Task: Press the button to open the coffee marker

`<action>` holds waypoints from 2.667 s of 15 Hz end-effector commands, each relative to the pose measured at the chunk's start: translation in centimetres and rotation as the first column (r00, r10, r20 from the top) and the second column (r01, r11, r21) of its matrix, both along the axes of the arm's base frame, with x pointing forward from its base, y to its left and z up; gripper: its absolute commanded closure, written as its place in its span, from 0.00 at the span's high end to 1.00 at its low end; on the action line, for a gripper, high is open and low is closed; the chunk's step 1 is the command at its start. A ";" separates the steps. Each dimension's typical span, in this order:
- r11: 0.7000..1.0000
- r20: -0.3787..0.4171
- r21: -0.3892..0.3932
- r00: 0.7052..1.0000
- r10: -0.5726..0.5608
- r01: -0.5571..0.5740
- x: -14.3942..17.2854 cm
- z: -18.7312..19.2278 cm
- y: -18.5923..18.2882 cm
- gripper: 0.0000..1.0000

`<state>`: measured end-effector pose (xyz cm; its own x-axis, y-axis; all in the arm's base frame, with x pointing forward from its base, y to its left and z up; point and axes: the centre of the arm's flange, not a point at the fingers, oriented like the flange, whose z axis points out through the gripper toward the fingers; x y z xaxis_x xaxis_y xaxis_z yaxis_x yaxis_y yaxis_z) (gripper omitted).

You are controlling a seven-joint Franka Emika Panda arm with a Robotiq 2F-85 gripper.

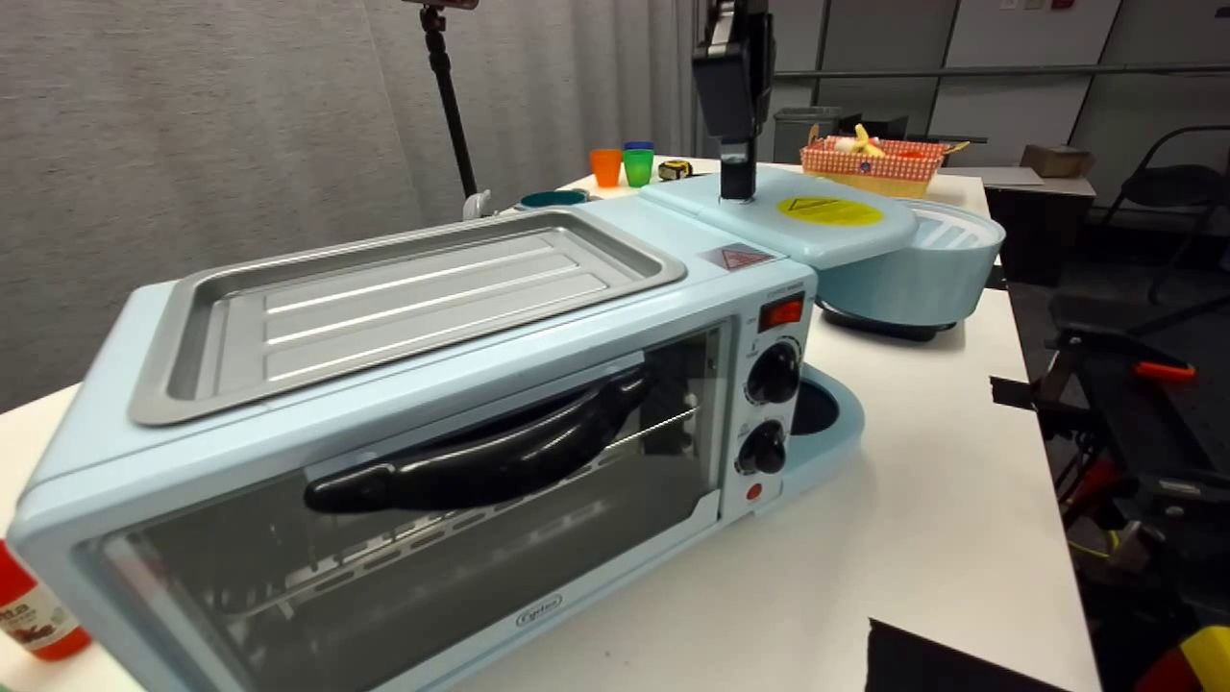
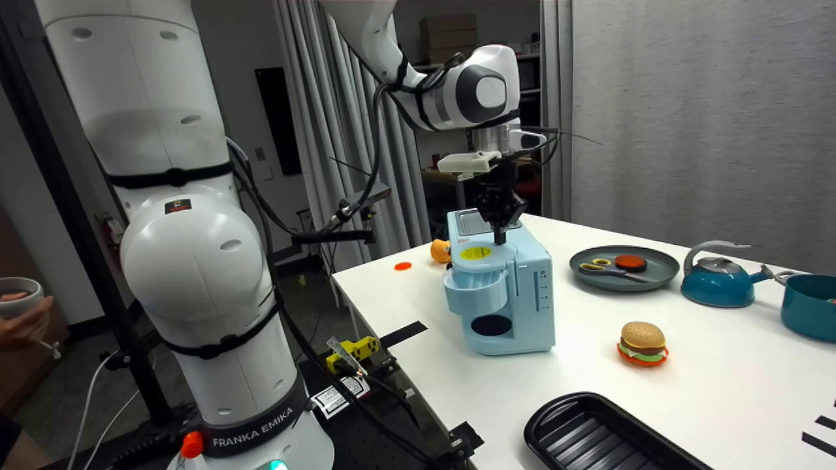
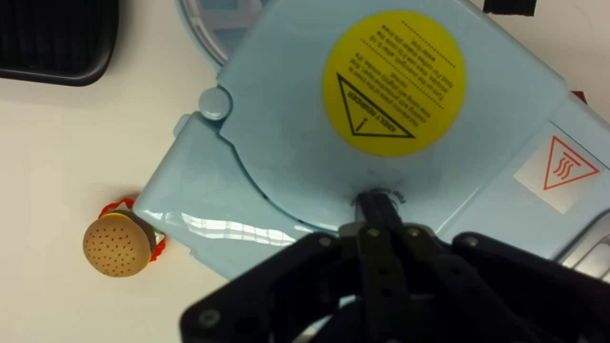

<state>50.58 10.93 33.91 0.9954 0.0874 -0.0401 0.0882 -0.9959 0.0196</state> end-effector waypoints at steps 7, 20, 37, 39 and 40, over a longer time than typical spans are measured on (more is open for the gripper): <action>0.999 0.047 -0.011 0.998 0.030 -0.030 -6.0 1.9 3.5 0.00; 0.995 0.279 -0.092 0.958 0.066 -0.042 -9.9 9.5 6.2 0.34; 0.990 0.337 -0.143 0.941 0.028 0.021 -11.5 11.1 6.8 1.00; 0.993 0.311 -0.119 0.950 0.040 -0.003 -10.2 10.6 7.3 1.00; 0.993 0.314 -0.119 0.949 0.038 0.000 -10.3 10.7 7.3 1.00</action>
